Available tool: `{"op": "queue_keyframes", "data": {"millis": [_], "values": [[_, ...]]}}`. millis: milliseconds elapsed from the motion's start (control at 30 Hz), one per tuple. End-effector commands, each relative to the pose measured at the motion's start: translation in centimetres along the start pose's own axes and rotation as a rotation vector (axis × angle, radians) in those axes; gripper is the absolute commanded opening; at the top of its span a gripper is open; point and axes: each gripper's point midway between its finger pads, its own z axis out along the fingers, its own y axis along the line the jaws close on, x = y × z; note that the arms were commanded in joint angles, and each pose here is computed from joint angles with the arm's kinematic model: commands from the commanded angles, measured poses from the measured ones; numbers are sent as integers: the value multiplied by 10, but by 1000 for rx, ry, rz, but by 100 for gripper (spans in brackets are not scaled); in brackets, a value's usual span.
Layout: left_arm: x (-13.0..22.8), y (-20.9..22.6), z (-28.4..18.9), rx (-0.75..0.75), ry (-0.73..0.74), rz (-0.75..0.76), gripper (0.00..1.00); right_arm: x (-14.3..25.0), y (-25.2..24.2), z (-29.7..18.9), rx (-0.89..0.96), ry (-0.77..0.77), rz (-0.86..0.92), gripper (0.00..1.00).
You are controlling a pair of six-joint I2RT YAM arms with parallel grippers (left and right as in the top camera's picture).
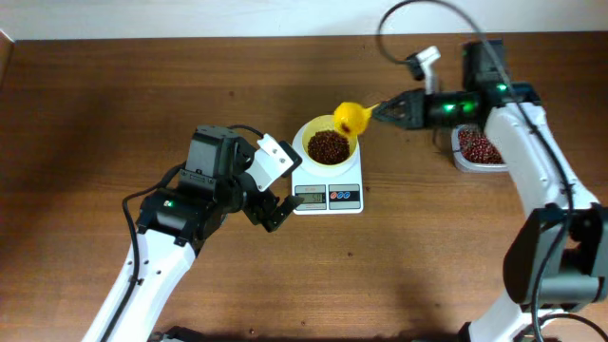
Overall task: Scoop item into bowl and weigh 50g on scale
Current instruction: 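Carry the empty scoop right to the clear bean container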
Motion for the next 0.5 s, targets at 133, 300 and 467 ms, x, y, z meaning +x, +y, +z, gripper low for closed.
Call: {"op": "queue_keyframes", "data": {"millis": [133, 300, 467], "values": [[-1, -1, -2, 4, -10, 12, 99, -31, -35, -89, 4, -206, 371, 4], [-1, -1, -2, 4, -11, 13, 99, -36, -68, -152, 55, -348, 430, 4], [-1, -1, -2, 4, -10, 12, 99, -27, -98, -220, 128, -484, 418, 4]]}}
